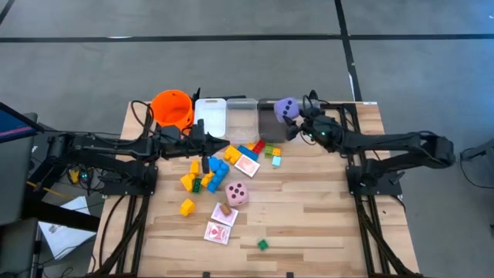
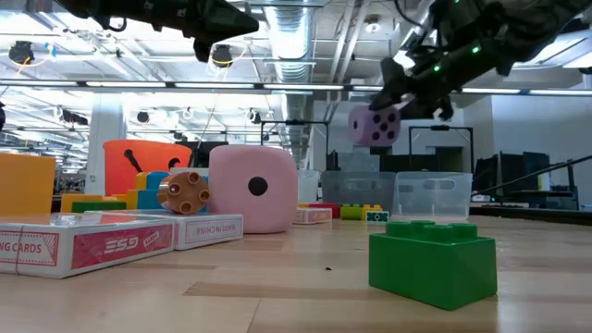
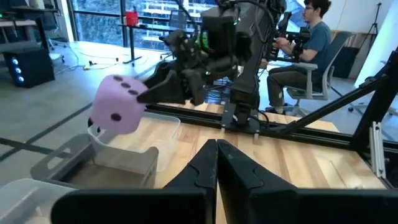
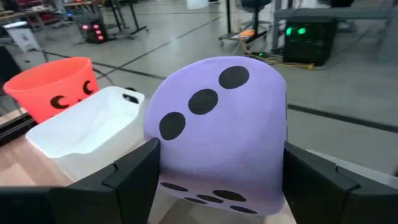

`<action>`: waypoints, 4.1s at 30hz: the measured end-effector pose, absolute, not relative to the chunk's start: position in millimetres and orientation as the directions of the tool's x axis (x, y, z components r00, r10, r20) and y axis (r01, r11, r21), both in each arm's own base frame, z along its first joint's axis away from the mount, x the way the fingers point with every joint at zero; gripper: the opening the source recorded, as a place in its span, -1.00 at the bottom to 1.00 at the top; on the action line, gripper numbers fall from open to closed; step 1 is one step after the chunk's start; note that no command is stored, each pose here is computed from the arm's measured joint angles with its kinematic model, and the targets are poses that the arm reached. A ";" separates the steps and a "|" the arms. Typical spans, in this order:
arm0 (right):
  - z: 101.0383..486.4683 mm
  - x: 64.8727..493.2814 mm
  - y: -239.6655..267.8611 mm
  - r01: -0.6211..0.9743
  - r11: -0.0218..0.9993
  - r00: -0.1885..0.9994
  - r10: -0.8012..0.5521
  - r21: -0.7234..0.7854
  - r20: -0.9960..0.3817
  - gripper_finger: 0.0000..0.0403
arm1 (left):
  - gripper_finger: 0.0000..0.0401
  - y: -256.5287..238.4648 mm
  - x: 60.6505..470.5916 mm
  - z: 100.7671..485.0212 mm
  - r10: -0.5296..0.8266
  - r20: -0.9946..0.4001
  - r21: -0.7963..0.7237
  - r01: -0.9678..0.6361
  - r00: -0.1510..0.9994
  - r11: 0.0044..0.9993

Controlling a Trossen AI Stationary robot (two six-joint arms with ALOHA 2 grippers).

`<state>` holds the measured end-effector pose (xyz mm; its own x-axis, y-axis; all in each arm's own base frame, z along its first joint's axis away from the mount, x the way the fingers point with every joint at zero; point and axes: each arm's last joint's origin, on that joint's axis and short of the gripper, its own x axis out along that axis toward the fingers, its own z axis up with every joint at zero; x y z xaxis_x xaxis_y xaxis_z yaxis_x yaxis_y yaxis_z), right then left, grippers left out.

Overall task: Pick & Place Toys
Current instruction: Put the purple dice into the black bin, then put the pink dice into the black bin

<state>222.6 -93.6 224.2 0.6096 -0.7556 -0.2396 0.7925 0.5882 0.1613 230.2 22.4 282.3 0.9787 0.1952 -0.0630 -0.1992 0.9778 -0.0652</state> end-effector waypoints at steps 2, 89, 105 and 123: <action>220.0 227.7 -97.3 0.783 0.597 0.622 -0.748 0.174 -0.232 0.40 | -1.00 23.0 230.2 282.6 0.198 -0.060 -0.055 -0.201 0.978 0.978; 123.1 310.4 95.7 0.181 0.975 0.915 -0.216 -0.132 -0.341 0.87 | -1.00 -45.5 222.2 148.9 -0.026 -0.586 -0.459 -0.305 0.810 0.834; 120.2 316.3 77.6 0.068 0.998 0.912 -0.067 -0.013 -0.404 0.87 | -1.00 -38.7 288.0 132.3 0.038 -0.571 -0.367 -0.297 0.820 0.881; 111.5 312.4 73.3 0.184 0.976 0.861 -0.103 0.116 -0.499 0.87 | -1.00 -38.1 293.6 137.6 0.082 -0.520 -0.360 -0.305 0.850 0.882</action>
